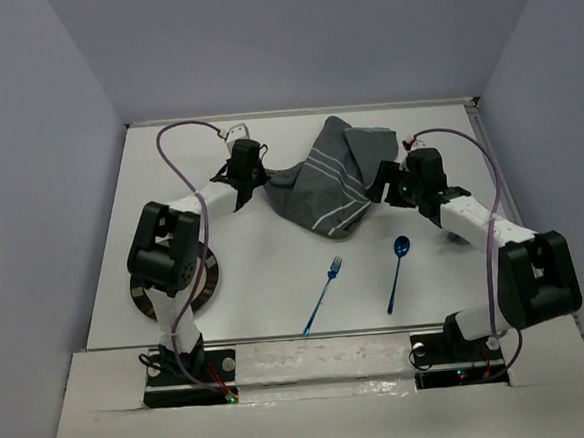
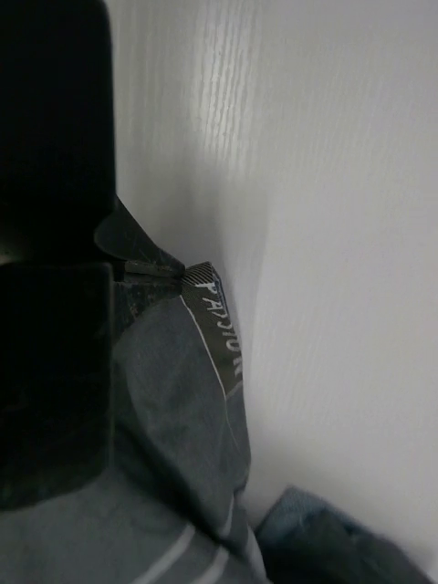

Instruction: Set the dinner table for one person

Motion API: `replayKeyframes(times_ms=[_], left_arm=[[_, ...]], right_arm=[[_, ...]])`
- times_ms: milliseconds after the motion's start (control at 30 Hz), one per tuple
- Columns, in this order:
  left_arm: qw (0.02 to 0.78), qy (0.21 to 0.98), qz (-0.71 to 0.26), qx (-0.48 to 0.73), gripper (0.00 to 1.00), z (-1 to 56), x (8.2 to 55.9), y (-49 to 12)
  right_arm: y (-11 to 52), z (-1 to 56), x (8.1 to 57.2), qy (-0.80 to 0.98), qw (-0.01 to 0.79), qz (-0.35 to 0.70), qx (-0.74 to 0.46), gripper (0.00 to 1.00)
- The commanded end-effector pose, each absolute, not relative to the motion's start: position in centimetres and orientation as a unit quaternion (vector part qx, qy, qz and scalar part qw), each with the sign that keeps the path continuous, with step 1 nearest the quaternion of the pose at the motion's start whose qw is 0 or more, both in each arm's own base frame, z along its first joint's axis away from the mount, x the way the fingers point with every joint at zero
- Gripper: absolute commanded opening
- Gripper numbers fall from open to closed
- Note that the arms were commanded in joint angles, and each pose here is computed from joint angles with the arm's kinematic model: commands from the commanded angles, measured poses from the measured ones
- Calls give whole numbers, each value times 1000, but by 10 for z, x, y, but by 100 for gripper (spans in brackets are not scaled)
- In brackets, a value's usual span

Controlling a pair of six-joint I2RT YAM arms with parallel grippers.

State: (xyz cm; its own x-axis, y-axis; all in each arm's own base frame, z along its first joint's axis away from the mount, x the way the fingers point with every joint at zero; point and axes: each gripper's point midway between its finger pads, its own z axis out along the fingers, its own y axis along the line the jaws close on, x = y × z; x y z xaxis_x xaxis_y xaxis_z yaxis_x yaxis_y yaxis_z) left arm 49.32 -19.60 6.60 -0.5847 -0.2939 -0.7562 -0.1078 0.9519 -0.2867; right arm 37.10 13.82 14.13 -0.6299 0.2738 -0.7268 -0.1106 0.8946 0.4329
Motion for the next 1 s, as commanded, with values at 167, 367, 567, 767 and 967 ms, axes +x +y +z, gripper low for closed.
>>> replayKeyframes(times_ms=[167, 367, 567, 767, 967], left_arm=[[557, 789, -204, -160, 0, 165, 452, -186], [557, 776, -236, -178, 0, 166, 421, -178], [613, 732, -204, -215, 0, 183, 406, -142], [657, 694, -198, -218, 0, 227, 420, -137], [639, 703, -189, -248, 0, 190, 396, -120]], right_arm=[[132, 92, 417, 904, 374, 190, 82, 73], [146, 99, 450, 892, 392, 213, 69, 44], [155, 135, 467, 890, 421, 170, 38, 0], [174, 207, 478, 874, 463, 147, 17, 0], [193, 191, 520, 891, 437, 122, -19, 72]])
